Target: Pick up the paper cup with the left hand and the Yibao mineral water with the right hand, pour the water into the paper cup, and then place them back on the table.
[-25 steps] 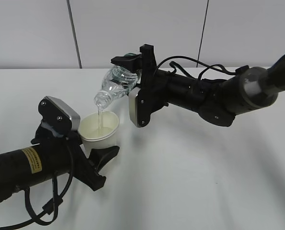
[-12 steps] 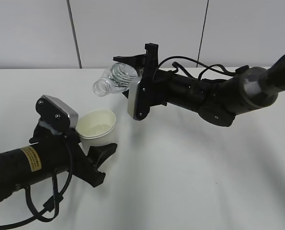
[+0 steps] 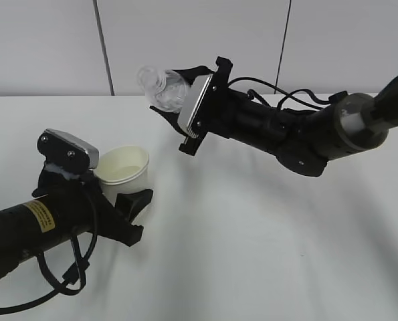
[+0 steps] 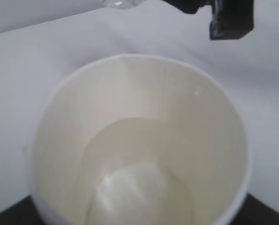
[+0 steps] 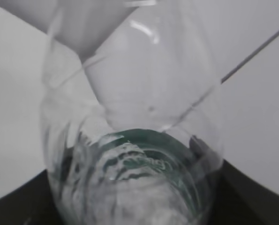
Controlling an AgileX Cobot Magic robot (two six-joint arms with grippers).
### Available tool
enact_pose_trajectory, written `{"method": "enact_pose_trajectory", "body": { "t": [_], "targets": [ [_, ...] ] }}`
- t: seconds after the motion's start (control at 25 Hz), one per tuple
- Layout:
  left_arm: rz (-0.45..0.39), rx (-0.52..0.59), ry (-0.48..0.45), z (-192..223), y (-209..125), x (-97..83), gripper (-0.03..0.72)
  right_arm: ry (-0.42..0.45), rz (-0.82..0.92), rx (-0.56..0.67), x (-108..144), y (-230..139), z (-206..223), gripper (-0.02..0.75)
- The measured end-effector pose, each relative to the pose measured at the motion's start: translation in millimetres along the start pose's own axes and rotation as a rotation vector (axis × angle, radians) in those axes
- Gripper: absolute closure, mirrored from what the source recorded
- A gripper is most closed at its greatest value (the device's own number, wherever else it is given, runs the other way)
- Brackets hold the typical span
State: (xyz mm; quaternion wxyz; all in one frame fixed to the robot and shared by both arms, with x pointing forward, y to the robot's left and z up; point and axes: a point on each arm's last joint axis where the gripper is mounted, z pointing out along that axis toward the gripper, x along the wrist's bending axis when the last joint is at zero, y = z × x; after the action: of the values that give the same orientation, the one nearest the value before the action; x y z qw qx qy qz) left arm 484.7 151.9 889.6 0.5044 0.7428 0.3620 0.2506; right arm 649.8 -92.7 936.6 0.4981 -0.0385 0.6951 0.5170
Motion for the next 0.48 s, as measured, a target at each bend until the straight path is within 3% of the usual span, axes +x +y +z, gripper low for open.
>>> {"method": "enact_pose_trajectory", "body": {
  "t": [0.2,0.48],
  "targets": [
    [-0.04,-0.027,0.053,-0.2,2.3,4.9,0.271,-0.087,0.25,0.023,-10.3,-0.3,-0.5,0.262],
    [-0.062,-0.078,0.139,4.2,12.2,21.3,0.271,-0.121,0.507,0.086,-10.7,-7.5,-3.1,0.262]
  ]
}}
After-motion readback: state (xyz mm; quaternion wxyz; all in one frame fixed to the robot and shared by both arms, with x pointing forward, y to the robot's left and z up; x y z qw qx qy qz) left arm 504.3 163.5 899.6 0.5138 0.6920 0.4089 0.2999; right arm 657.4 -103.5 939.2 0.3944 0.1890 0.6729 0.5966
